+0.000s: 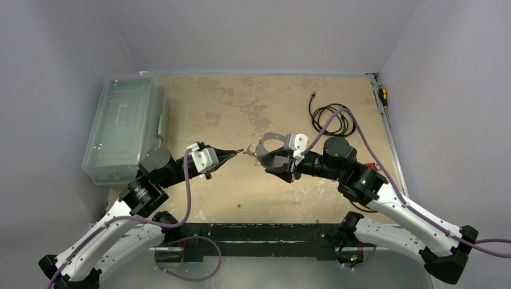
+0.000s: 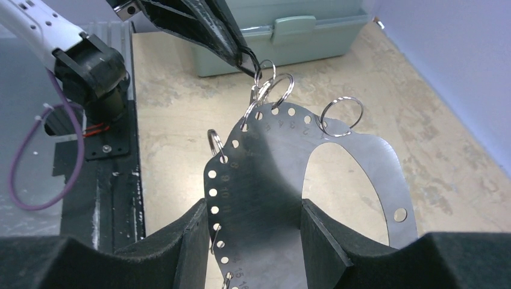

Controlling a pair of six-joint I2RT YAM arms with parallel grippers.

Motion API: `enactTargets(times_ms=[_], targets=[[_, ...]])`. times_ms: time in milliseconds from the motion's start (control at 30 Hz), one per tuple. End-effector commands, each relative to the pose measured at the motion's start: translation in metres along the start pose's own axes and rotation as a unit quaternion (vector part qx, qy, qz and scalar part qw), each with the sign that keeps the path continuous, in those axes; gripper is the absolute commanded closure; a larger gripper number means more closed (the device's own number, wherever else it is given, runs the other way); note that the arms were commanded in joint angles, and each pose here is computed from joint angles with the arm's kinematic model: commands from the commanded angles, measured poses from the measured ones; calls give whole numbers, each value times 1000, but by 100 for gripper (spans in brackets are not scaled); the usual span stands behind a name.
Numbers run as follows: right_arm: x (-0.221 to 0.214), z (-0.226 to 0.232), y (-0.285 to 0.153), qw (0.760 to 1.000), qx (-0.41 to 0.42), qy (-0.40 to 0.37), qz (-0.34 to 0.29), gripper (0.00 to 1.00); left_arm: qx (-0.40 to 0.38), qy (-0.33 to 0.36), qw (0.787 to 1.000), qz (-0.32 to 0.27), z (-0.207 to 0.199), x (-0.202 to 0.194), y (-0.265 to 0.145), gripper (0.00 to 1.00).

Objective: Put the keys on the keyring

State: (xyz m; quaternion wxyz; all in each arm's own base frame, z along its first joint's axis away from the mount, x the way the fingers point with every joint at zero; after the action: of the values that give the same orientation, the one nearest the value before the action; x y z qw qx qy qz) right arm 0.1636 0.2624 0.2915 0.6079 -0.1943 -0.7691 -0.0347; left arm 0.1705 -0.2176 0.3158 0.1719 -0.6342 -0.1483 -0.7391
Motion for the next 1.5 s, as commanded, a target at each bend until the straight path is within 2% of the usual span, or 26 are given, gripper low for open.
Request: enactTargets(times_ms=[0,133,200,333,400,433,500,567,633,700,767,867,1033,1200,1367,1467], targets=[[20,-20,-5,994,-68,-80,-21,100,31,-3,1000,-2,9,-5,-1,100],[14,-18,0,988,-81,-126,25,100,34,-9,999,1,10,-12,0,100],[13,-18,3,987,-78,-135,29,100,31,-8,999,-6,8,-9,0,100],[11,-22,6,986,-95,-139,19,100,32,-1,999,-39,8,16,-6,100],[20,-19,11,987,-89,-137,-10,100,28,11,998,-59,7,31,-9,100],[26,-17,11,986,-84,-142,-25,100,34,17,998,-58,10,28,-7,100],[36,-30,6,980,-127,-146,-49,100,35,13,999,-33,13,16,0,100],[37,-36,6,975,-150,-158,-52,100,0,-2,1000,-7,4,11,7,100],[41,-44,8,974,-169,-149,-31,100,-13,-11,1000,-19,0,16,8,100],[50,-46,6,974,-181,-128,-52,100,-17,-8,999,-35,-3,24,4,100],[51,-40,11,974,-168,-132,-72,100,-15,-1,999,-46,-4,29,1,100],[40,-39,20,978,-166,-114,-56,100,4,7,999,-40,3,29,0,100],[42,-24,20,976,-149,-95,-128,100,24,14,998,-61,9,44,-5,100],[30,-26,24,980,-150,-95,-94,100,51,26,997,-47,17,39,-10,100],[31,-23,23,981,-141,-95,-97,100,68,29,996,-52,21,41,-15,100],[28,-20,24,982,-134,-95,-95,95,79,31,995,-61,24,45,-18,100]])
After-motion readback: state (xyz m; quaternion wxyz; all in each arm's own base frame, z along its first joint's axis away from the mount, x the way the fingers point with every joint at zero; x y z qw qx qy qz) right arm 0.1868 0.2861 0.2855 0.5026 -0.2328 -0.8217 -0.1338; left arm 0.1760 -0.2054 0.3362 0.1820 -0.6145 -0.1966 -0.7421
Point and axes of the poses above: each gripper's point midway between its finger pads, its own y axis out along the fingers, its own z axis along the line the jaws close on, x = y × z, the point moved 1 cm from there along -y, back along the fingers, and after that the axes turned 8 degrees about -y, right-handed, at the moved point
